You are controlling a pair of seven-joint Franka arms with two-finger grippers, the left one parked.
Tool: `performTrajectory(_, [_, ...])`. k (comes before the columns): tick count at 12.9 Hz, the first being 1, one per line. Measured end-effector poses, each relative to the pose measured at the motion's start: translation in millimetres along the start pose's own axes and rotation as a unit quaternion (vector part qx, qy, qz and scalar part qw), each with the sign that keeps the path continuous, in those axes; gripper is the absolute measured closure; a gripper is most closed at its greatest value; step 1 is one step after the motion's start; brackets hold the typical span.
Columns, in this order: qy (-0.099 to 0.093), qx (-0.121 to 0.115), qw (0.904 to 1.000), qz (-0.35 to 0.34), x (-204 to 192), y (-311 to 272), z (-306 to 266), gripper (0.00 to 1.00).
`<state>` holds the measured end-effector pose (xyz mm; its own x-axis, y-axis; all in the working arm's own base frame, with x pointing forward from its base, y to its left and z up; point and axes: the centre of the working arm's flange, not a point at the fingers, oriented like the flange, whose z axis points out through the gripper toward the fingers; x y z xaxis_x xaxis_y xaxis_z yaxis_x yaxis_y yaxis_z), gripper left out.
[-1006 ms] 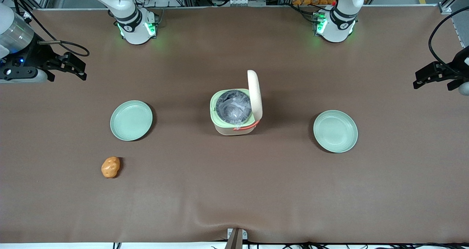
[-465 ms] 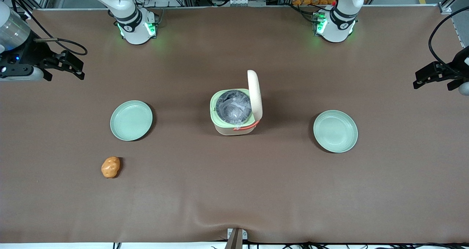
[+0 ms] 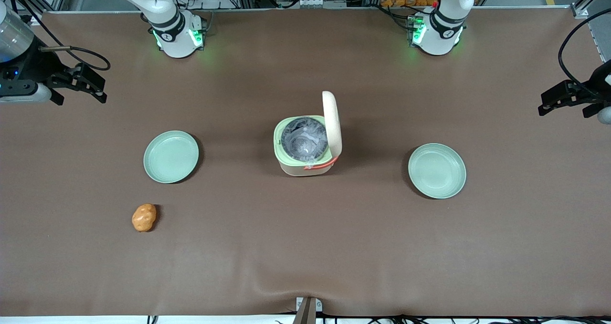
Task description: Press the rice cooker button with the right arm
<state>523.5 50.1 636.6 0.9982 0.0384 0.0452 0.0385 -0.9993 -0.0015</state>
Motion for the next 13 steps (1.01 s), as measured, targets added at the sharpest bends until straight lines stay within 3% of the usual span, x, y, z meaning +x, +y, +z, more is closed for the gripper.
performTrajectory(7, [-0.003, 0.000, 1.0000, -0.002, -0.5, 0.0, 0.6, 0.00])
performTrajectory(13, [-0.031, -0.001, 0.9995, 0.006, -5.9, 14.8, 5.5, 0.00])
